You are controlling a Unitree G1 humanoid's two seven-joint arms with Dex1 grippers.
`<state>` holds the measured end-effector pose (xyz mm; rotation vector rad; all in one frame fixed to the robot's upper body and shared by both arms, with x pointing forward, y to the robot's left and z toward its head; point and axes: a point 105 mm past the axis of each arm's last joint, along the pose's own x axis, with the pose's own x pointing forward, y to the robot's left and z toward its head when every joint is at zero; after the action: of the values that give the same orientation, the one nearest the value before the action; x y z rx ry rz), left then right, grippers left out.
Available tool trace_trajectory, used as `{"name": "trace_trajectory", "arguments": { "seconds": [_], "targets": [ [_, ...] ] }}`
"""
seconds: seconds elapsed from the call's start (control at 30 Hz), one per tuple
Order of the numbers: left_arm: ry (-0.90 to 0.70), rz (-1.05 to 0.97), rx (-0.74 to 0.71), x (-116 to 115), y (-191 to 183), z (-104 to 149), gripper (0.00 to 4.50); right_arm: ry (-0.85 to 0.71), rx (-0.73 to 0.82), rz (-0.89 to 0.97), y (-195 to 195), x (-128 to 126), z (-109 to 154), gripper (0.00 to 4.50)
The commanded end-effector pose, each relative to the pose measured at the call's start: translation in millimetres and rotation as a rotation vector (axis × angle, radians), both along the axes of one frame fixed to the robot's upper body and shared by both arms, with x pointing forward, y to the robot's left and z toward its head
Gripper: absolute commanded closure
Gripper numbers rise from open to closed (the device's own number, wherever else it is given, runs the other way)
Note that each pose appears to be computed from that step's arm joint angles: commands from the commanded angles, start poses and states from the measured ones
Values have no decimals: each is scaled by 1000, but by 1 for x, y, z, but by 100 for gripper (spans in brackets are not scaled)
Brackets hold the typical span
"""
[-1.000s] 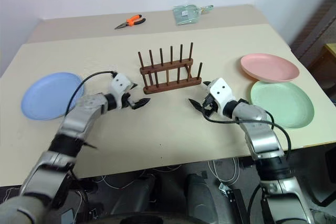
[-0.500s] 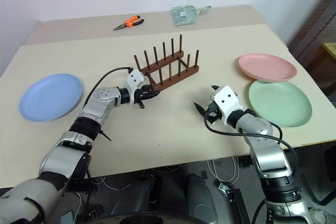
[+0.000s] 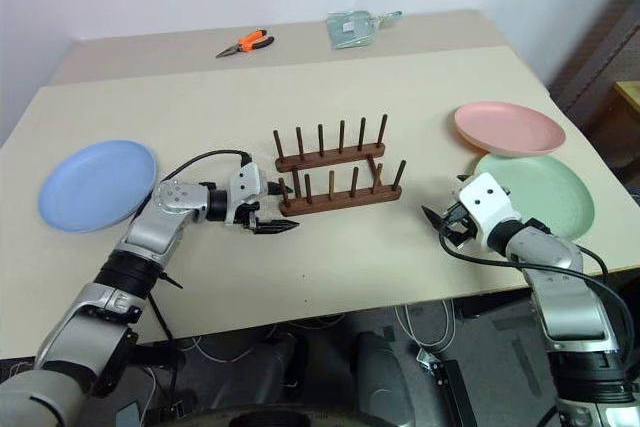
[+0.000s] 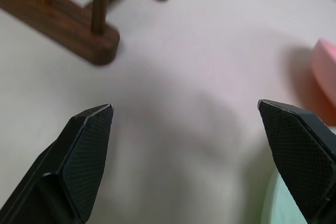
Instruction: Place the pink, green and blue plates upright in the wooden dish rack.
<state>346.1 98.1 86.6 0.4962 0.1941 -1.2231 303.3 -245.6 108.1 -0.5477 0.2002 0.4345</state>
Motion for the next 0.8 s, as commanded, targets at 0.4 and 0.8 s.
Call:
{"name": "trace_trajectory", "arguments": {
  "seconds": [0.4, 0.8],
  "targets": [
    [275, 125, -50, -75, 22, -16, 385, 71, 96, 232, 62, -10, -8, 450],
    [153, 530, -116, -8, -12, -41, 385, 36, -35, 146, 77, 44, -29, 450]
  ]
}}
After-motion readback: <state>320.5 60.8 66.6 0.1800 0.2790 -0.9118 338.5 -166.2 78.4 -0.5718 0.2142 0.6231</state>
